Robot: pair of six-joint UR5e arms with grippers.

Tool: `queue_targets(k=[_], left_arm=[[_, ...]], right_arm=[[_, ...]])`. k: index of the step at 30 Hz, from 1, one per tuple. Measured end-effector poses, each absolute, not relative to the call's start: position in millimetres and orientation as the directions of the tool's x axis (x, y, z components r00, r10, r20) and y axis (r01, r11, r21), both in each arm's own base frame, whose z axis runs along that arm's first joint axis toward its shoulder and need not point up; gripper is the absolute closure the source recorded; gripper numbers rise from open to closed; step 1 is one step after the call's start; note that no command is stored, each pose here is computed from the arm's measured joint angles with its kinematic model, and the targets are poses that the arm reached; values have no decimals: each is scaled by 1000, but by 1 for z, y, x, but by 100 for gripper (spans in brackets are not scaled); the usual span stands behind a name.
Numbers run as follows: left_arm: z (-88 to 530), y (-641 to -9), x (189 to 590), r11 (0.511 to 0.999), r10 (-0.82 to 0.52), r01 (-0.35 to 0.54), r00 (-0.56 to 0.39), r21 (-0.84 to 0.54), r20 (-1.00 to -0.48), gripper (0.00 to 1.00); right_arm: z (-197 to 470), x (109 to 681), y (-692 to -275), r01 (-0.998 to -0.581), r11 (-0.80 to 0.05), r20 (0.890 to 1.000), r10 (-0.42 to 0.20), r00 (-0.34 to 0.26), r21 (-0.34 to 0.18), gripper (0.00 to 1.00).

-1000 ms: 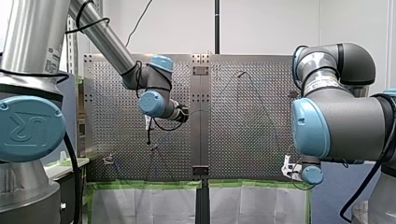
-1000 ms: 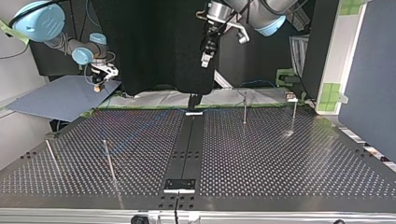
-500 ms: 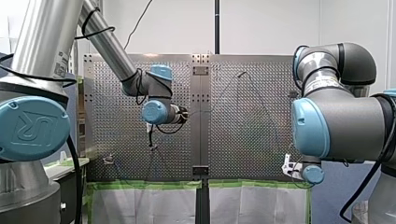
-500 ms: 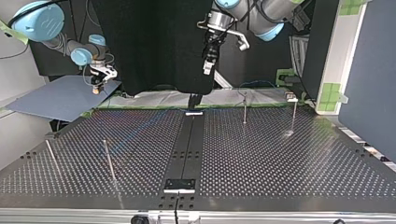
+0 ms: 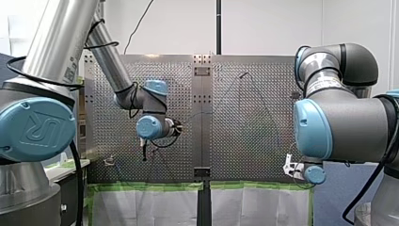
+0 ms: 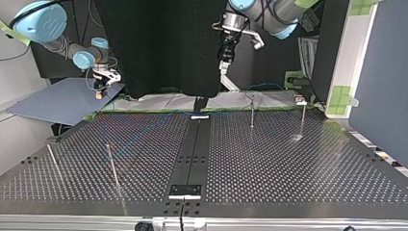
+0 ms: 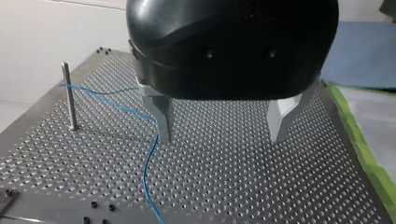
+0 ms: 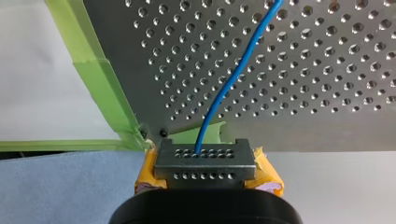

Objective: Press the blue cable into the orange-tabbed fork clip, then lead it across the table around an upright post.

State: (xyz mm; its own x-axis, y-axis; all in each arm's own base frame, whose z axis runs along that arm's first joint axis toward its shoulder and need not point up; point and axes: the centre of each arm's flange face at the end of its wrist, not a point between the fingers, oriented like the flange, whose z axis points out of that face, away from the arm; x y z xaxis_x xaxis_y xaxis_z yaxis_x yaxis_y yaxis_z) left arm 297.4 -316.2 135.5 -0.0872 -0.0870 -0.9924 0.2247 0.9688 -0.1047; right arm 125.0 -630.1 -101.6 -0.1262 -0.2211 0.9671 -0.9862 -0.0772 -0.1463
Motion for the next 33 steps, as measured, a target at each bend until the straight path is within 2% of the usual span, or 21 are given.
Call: queue_targets(k=[33], left_arm=[[123, -302, 286, 974, -29, 221, -102, -51, -994, 0]], right_arm=[[-101, 134, -629, -983, -107, 967, -227, -119, -147, 100]])
